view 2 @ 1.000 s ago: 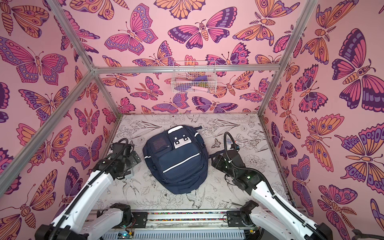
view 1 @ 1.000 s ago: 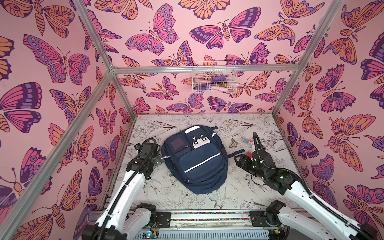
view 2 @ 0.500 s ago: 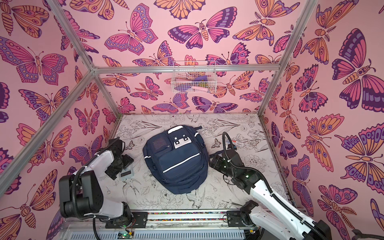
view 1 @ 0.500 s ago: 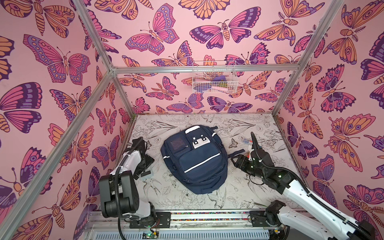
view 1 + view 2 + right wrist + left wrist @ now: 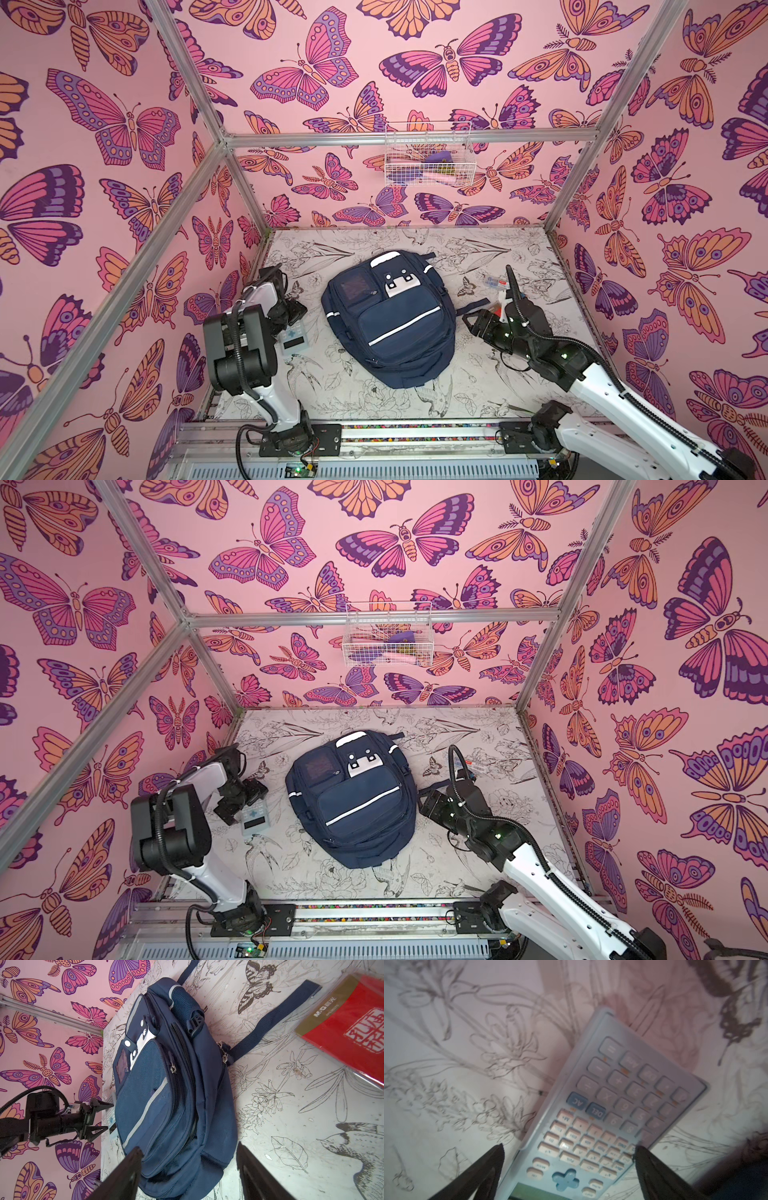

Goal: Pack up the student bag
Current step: 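Withdraw both grippers and move the left gripper over the light blue calculator, then grasp the light blue calculator with the left gripper and lift it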

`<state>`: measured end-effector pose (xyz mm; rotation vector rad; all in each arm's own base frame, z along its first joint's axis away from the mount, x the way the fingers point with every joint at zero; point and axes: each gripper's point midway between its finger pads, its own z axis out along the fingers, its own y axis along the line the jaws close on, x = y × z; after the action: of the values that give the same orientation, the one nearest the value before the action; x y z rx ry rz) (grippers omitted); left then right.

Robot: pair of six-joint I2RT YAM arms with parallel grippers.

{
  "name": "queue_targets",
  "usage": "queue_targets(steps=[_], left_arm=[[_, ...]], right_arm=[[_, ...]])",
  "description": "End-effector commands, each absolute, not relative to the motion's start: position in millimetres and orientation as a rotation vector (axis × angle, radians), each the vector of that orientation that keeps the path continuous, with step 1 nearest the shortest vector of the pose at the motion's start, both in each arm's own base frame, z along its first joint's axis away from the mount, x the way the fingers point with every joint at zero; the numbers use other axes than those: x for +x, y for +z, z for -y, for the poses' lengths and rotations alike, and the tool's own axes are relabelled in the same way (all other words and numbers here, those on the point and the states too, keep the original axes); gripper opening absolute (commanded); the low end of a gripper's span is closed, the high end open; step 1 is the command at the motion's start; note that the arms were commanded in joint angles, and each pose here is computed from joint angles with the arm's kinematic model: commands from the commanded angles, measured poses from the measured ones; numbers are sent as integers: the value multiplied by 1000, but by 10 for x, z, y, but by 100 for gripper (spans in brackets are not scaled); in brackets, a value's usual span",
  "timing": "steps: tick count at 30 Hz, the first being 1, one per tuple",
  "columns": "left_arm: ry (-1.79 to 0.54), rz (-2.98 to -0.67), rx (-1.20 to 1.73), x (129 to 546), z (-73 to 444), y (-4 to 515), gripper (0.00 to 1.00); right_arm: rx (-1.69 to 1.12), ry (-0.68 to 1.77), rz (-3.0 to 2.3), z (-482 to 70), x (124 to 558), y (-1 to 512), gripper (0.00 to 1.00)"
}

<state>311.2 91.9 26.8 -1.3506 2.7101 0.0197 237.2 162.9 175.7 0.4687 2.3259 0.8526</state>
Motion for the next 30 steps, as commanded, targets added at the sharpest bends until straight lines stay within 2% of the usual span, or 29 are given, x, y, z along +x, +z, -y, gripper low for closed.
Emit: queue_targets(steps=[1, 5, 15, 23, 30], left_arm=[[-48, -2825, -1353, 2980, -787, 42, 100], [-102, -2842, -1346, 2994, -720, -14, 100], [-39, -2917, -1312, 2970, -722, -114, 100], [122, -3035, -1168, 2964, -662, -141, 100], [241, -2999, -1111, 2963, -755, 67, 100]], right_arm=[[482, 860, -2331, -1610, 2332, 1771, 73], [490, 856, -2321, -1575, 2314, 1785, 74], [484, 857, -2285, -1522, 2286, 1839, 74], [460, 862, -2277, -1526, 2276, 1799, 76], [442, 857, -2253, -1524, 2312, 1818, 77]])
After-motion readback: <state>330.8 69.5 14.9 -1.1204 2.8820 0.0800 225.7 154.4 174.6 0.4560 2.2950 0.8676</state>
